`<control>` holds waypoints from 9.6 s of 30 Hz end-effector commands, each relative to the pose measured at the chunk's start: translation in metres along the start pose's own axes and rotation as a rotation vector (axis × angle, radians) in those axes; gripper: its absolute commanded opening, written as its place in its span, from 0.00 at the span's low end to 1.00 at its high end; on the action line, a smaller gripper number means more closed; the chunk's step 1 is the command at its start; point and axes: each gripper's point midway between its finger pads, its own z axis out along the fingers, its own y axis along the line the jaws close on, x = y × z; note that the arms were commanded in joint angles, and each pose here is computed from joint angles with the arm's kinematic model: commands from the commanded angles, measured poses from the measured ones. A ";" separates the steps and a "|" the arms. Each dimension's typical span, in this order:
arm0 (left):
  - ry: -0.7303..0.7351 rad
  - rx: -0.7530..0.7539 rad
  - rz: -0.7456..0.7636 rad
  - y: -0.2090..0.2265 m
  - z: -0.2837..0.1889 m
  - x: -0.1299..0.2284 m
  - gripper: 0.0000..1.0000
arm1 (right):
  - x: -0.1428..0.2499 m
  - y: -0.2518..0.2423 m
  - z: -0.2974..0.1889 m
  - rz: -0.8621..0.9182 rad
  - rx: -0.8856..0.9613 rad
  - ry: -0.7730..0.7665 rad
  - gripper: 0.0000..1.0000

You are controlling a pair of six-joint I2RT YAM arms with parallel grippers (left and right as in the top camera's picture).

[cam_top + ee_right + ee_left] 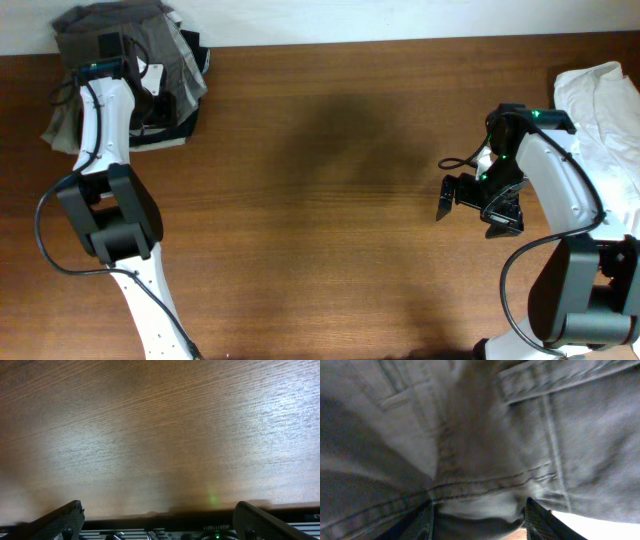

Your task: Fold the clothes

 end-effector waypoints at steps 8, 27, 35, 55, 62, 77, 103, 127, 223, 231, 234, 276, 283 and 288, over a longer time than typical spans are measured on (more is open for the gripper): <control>-0.519 -0.185 -0.032 0.036 -0.163 -0.090 0.58 | -0.003 0.002 -0.009 -0.014 0.004 -0.043 0.99; -0.816 -0.368 -0.125 0.125 -0.060 -0.163 0.01 | 0.003 0.000 -0.008 -0.008 0.010 -0.019 0.99; -0.797 -0.374 -0.129 0.135 0.014 -0.154 0.01 | 0.013 -0.002 -0.008 0.001 0.021 0.024 0.99; -0.987 -0.159 -0.142 0.101 -0.109 -0.204 0.01 | 0.013 -0.002 -0.008 0.010 0.018 0.022 0.99; -0.943 -0.122 -0.116 0.073 -0.061 -0.206 0.01 | 0.013 -0.002 -0.008 0.010 0.017 0.022 0.99; -0.783 0.003 -0.090 0.019 0.075 -0.179 0.01 | 0.017 -0.003 -0.008 0.014 0.021 0.038 0.99; -0.612 0.136 -0.074 -0.035 -0.265 -0.082 0.99 | 0.028 0.024 -0.054 -0.098 -0.104 -0.037 0.99; -0.589 0.127 -0.022 -0.087 -0.436 0.156 0.99 | 0.143 0.039 -0.123 -0.361 -0.193 -0.676 0.99; -0.955 0.089 0.039 -0.105 -0.393 0.262 0.99 | 0.043 0.005 -0.088 -0.399 -0.304 -1.815 0.99; -0.955 0.090 0.038 -0.105 -0.393 0.262 0.99 | 0.037 0.001 -0.084 -0.380 -0.295 -1.839 0.99; -0.954 0.089 0.038 -0.105 -0.393 0.262 0.99 | 0.037 0.002 -0.082 -0.385 -0.296 -1.830 0.99; -0.919 0.092 0.008 -0.103 -0.385 0.266 0.99 | 0.033 0.008 -0.051 -0.484 -0.253 -1.708 0.99; -0.847 0.246 -0.033 -0.124 -0.317 0.256 0.99 | 0.033 0.008 -0.051 -0.484 -0.253 -1.708 0.99; -1.003 0.313 -0.083 -0.131 -0.277 0.240 0.99 | 0.033 0.008 -0.051 -0.484 -0.253 -1.708 0.99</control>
